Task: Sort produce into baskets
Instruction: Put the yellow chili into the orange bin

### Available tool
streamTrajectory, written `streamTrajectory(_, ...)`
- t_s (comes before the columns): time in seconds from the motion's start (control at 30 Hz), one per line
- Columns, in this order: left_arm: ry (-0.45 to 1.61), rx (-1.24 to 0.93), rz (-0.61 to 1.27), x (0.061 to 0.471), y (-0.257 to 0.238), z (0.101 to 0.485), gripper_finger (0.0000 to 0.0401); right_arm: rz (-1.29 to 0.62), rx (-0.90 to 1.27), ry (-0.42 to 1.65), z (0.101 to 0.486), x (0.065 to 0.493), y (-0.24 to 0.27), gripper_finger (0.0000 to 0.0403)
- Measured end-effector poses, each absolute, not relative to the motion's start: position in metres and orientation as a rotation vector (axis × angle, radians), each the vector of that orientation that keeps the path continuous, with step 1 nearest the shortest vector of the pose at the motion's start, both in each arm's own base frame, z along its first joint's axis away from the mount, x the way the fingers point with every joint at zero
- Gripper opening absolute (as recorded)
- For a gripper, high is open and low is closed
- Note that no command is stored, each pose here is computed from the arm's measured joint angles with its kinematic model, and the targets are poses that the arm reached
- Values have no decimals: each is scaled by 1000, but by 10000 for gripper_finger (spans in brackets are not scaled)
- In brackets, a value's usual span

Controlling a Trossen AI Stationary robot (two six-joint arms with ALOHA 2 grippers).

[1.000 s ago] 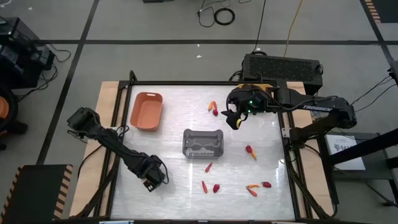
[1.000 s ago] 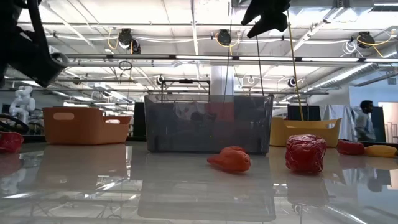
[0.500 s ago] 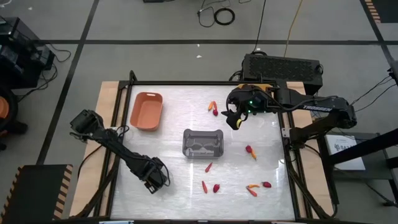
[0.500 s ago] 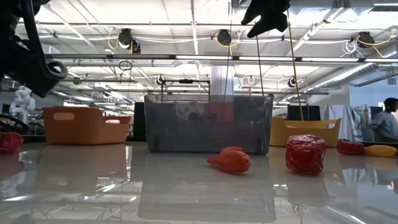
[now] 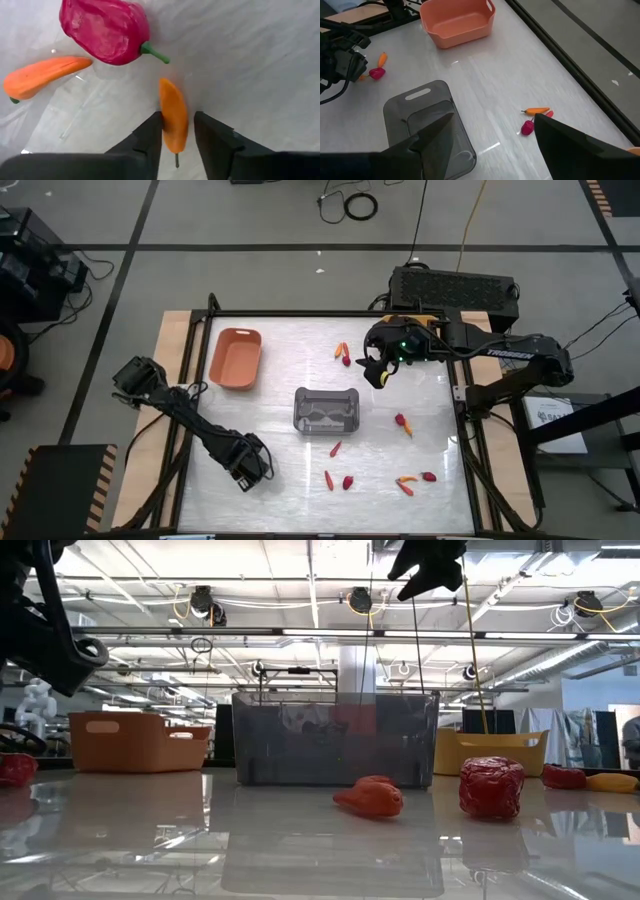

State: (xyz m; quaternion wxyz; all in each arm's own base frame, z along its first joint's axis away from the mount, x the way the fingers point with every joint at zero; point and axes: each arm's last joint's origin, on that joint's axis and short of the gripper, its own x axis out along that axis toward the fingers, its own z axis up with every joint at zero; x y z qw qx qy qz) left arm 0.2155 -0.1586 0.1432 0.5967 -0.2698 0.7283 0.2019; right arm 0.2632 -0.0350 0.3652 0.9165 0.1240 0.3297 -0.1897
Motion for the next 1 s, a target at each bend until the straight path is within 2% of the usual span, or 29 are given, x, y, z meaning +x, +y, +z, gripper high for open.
streamTrajectory(0.17, 1680, -605, 446, 214, -157, 147, 75, -390, 255, 678, 365, 263, -35, 263)
streamTrajectory(0.33, 1618, -617, 377, 211, -151, 168, 60, -390, 256, 678, 365, 263, -35, 263)
streamTrajectory(0.47, 1499, -625, 286, 209, -139, 197, 59, -390, 255, 675, 365, 263, -35, 263)
streamTrajectory(0.57, 1345, -645, 286, 208, -123, 221, 58, -389, 256, 664, 366, 264, -35, 263)
streamTrajectory(0.8, 987, -697, 484, 199, -65, 264, 58, -386, 264, 625, 369, 266, -35, 263)
streamTrajectory(1.0, 913, -659, 685, 188, -14, 274, 58, -398, 299, 615, 369, 267, -35, 263)
